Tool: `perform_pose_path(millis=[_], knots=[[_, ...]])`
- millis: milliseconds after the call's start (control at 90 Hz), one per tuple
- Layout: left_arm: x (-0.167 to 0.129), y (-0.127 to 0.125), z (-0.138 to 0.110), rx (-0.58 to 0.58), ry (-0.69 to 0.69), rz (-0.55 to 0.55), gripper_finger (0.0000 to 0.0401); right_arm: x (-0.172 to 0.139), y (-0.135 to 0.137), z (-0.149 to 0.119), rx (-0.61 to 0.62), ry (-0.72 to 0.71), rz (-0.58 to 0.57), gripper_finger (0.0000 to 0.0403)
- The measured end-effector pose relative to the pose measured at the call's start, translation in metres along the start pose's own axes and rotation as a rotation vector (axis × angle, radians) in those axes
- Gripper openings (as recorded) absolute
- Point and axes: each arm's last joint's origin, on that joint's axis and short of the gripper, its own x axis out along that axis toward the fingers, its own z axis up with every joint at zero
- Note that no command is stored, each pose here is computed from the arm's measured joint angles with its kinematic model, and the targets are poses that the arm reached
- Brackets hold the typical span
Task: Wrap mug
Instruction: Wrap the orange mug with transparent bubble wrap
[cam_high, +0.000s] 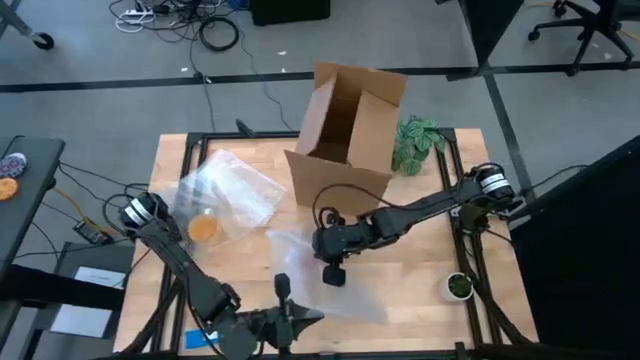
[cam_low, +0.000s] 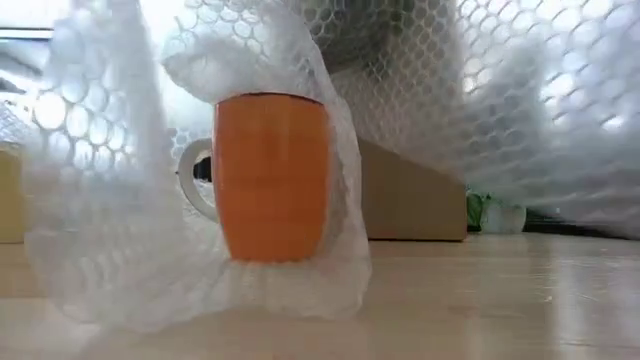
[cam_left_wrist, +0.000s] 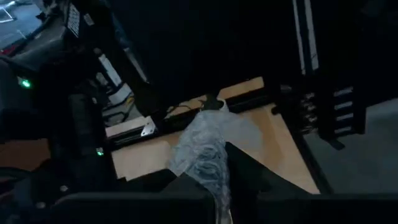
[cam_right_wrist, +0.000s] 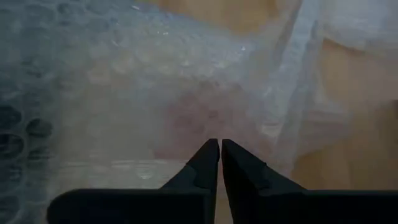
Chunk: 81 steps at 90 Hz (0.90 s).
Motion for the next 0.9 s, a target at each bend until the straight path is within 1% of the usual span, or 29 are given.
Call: perform_pose_path(millis=[189,367,456,567,689,800,900], knots=[[0.005,0.003,-0.005,-0.022,0.013,0.009,0.0002,0.000,0.002,0.000,0.014,-0.004,0.010,0.0000],[0.010,0.007,-0.005,-0.028,0.017,0.015,0.0002,-0.001,0.011,0.004,-0.007,-0.049,0.103,0.0000],[0.013,0.010,-0.005,-0.040,0.019,0.023,0.0010,-0.002,0.014,0.004,-0.016,-0.060,0.115,0.0000],[0.017,0.012,-0.006,-0.055,0.023,-0.009,0.0036,-0.002,0.014,0.004,-0.017,-0.060,0.113,0.0000],[0.019,0.013,-0.007,-0.074,0.026,-0.023,0.0077,-0.002,0.015,0.006,-0.017,-0.070,0.145,0.0000],[0.021,0.014,-0.007,-0.076,0.027,-0.056,0.0113,-0.003,0.019,0.011,-0.025,-0.116,0.215,0.0000],[0.023,0.015,-0.007,-0.077,0.029,-0.052,0.0140,-0.004,0.022,0.014,-0.043,-0.140,0.272,0.0000]])
